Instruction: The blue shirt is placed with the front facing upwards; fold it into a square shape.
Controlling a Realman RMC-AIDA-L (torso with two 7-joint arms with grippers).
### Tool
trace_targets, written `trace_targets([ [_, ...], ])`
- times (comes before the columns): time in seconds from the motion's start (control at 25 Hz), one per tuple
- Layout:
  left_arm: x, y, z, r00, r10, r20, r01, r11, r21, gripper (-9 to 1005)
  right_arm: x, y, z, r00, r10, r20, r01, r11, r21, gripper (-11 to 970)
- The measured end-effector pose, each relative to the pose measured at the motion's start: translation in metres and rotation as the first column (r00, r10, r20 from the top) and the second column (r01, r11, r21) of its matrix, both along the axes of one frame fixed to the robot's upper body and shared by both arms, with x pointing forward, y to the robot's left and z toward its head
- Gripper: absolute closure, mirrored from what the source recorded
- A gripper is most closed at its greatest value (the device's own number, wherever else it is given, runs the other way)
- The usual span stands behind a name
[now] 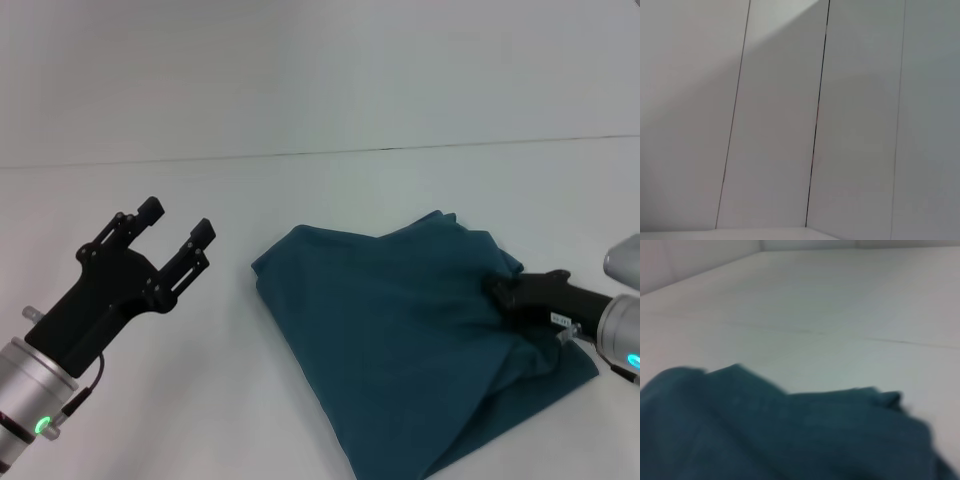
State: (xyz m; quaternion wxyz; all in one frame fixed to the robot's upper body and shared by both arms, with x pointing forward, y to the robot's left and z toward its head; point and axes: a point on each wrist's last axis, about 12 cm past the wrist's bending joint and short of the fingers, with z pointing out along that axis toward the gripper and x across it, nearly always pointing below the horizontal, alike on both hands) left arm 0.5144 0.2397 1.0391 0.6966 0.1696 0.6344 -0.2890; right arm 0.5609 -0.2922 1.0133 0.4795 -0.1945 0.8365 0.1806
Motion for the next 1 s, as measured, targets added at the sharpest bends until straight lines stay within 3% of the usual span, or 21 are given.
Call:
trace_targets([
  [0.24,-0.001,0.001,-0.001,1.000,0.002,0.001,-0.002,1.000,0.008,276,0.014,0.000,0.005,0.996,-0.082,0.020,0.082,0.997,0.006,949],
  [0.44,-0.005,0.010,0.000,0.998,0.049,0.027,-0.049,0.999,-0.003,276,-0.004,-0.002,0.011,0.993,-0.045,0.110,0.030,0.991,0.130,949],
  [0.64,-0.010,0.020,0.003,0.994,0.096,0.054,-0.093,0.995,-0.046,276,-0.038,-0.003,0.009,0.977,0.104,0.188,-0.133,0.980,0.150,949],
  [0.76,-0.012,0.021,0.004,0.993,0.101,0.061,-0.098,0.993,-0.060,276,-0.052,0.004,0.004,0.962,0.214,0.167,-0.237,0.962,0.132,950],
  [1.0,-0.015,0.020,0.002,0.994,0.094,0.053,-0.091,0.994,-0.061,276,-0.061,0.028,-0.007,0.918,0.380,0.114,-0.390,0.917,0.087,949],
])
